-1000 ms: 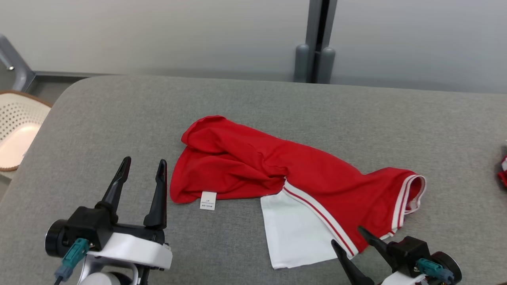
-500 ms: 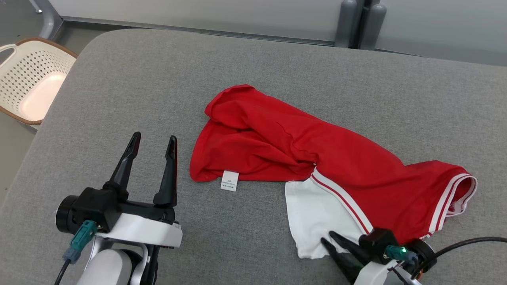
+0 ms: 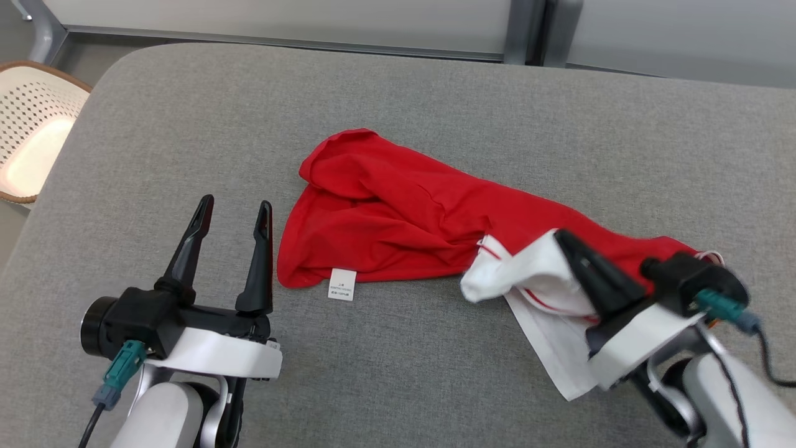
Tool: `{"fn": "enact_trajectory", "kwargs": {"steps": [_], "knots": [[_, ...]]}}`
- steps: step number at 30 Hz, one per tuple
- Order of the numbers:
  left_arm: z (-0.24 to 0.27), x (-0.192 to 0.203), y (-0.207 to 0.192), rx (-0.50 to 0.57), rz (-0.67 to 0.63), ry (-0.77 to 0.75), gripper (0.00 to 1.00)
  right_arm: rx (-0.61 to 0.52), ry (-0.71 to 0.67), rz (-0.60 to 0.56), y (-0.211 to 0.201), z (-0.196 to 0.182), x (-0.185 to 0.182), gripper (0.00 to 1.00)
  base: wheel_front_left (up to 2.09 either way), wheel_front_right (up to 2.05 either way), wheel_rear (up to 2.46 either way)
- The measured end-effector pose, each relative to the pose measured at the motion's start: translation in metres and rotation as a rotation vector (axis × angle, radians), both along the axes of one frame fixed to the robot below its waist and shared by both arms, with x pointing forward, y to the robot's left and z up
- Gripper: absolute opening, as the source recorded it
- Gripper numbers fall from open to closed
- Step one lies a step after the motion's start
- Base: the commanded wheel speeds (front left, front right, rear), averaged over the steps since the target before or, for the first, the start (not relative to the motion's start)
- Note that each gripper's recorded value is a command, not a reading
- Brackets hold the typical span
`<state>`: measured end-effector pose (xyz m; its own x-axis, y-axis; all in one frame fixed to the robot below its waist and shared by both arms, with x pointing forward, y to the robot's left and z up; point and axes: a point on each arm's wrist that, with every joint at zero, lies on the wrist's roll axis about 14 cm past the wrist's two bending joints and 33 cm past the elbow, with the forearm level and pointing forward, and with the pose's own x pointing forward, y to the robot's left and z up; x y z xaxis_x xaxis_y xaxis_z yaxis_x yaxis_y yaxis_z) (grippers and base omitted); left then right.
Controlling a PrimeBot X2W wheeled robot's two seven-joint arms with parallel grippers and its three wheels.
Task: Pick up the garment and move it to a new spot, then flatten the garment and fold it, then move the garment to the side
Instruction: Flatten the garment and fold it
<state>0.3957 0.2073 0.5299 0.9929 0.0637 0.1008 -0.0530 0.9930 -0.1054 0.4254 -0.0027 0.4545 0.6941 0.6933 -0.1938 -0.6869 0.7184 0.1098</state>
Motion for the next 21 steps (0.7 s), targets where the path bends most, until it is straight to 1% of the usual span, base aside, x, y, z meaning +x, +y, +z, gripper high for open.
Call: {"fn": "enact_trajectory", "kwargs": {"steps": [1,2,5,7,12,15,16,17,19,21], "knots": [[-0.001,0.001,-0.001,0.0,-0.003,0.002,1.0,0.0,-0.027,-0.032,-0.009,0.007,0.013,0.0,0.0,0.0,0.0],[-0.001,0.001,-0.001,0.0,-0.003,0.002,1.0,0.0,-0.027,-0.032,-0.009,0.007,0.013,0.0,0.0,0.0,0.0],[-0.003,0.009,-0.006,-0.006,-0.017,0.003,1.0,-0.003,-0.097,-0.141,-0.04,0.026,0.054,0.0,0.0,0.0,0.0],[-0.003,0.016,-0.01,-0.01,-0.028,-0.004,1.0,-0.005,-0.114,-0.21,-0.06,0.031,0.079,0.0,0.0,0.0,0.0],[-0.011,0.034,-0.019,-0.027,-0.049,-0.003,1.0,-0.036,-0.102,-0.342,-0.105,0.021,0.133,0.0,0.0,0.0,0.0],[-0.021,0.042,-0.019,-0.026,-0.049,0.016,1.0,-0.04,-0.095,-0.395,-0.121,0.01,0.161,0.0,0.0,0.0,0.0],[-0.025,0.044,-0.018,-0.024,-0.045,0.025,1.0,-0.031,-0.079,-0.414,-0.125,0.005,0.168,0.38,0.0,0.0,0.0],[-0.03,0.045,-0.018,-0.021,-0.045,0.036,1.0,-0.041,-0.067,-0.423,-0.128,-0.003,0.172,1.0,0.0,0.0,0.0],[-0.037,0.047,-0.017,-0.022,-0.042,0.053,1.0,-0.035,-0.067,-0.439,-0.131,-0.012,0.179,1.0,0.0,0.0,0.0],[-0.04,0.047,-0.015,-0.017,-0.036,0.06,1.0,-0.032,-0.089,-0.448,-0.133,-0.012,0.18,1.0,0.0,0.0,0.0]]}}
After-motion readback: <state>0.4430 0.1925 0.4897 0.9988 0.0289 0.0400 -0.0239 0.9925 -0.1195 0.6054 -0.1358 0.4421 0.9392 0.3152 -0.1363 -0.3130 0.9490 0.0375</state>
